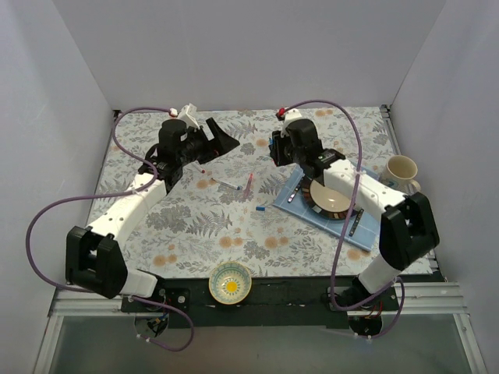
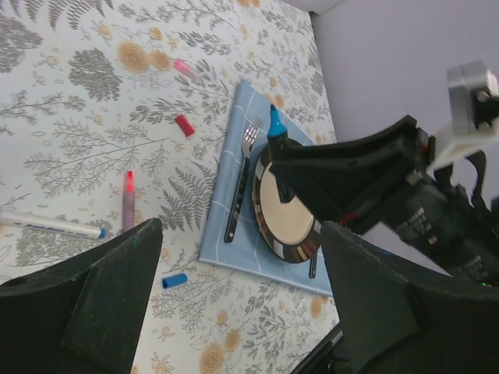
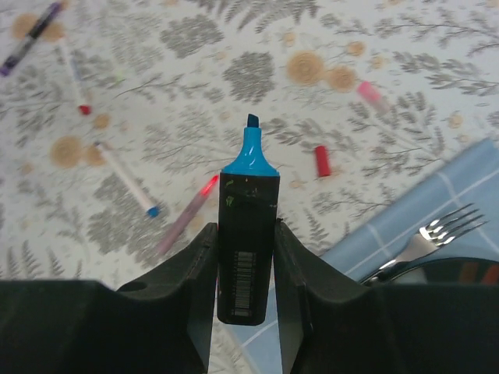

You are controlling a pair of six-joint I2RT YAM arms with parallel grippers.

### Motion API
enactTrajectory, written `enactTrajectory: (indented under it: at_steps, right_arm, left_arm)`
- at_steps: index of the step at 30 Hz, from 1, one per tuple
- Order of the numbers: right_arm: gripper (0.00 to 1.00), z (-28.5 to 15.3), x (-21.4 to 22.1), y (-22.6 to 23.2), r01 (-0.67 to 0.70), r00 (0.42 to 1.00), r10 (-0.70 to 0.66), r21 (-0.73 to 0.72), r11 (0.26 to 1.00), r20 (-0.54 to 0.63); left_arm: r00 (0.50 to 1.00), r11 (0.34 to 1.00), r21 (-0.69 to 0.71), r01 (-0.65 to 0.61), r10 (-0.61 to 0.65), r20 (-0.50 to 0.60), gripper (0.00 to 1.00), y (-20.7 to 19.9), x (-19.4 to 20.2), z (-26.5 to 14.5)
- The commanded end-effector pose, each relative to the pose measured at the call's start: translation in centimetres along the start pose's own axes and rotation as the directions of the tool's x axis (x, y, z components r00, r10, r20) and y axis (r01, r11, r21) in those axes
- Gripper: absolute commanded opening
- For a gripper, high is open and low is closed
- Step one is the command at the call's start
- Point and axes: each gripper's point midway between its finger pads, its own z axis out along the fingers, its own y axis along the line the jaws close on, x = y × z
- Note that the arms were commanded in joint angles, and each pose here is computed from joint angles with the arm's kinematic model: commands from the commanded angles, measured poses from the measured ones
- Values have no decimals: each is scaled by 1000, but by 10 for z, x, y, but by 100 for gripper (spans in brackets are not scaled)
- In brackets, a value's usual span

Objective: Insert the pens into the pen caps

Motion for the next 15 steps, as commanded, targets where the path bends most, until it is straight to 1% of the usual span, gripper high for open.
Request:
enactTrajectory:
  at_steps: [1, 2, 3, 4, 6, 10, 14, 15]
  right_arm:
    - [1, -34, -17, 36, -40, 991, 56, -130, 991, 125]
    - [1, -40, -16, 46, -38, 989, 60, -162, 986, 134]
    - [1, -52, -24, 51, -40, 982, 73, -190, 981, 172]
    - [1, -55, -16, 57, -47, 984, 82, -212, 976, 159]
    - [1, -66, -17, 70, -46, 981, 92, -256, 966, 169]
    - [1, -75, -18, 84, -44, 979, 100, -292, 955, 179]
    - [1, -78, -20, 94, -44, 978, 104, -312, 949, 180]
    - [1, -80, -18, 101, -40, 980, 104, -344, 938, 171]
  left_arm:
    - [998, 986, 168, -21, 30, -49, 80, -30, 7, 5]
    - [998, 983, 184, -25, 34, -44, 80, -29, 9, 7]
    - [997, 978, 208, -21, 35, -64, 80, -31, 14, 7]
    - [997, 976, 218, -13, 30, -73, 79, -31, 16, 8]
    - [994, 969, 248, -6, 31, -100, 78, -32, 24, 11]
    - [990, 963, 269, 6, 32, -136, 76, -32, 35, 17]
    - [988, 956, 294, 8, 37, -148, 75, -37, 44, 21]
    - [987, 956, 293, 10, 38, -156, 74, -36, 48, 23]
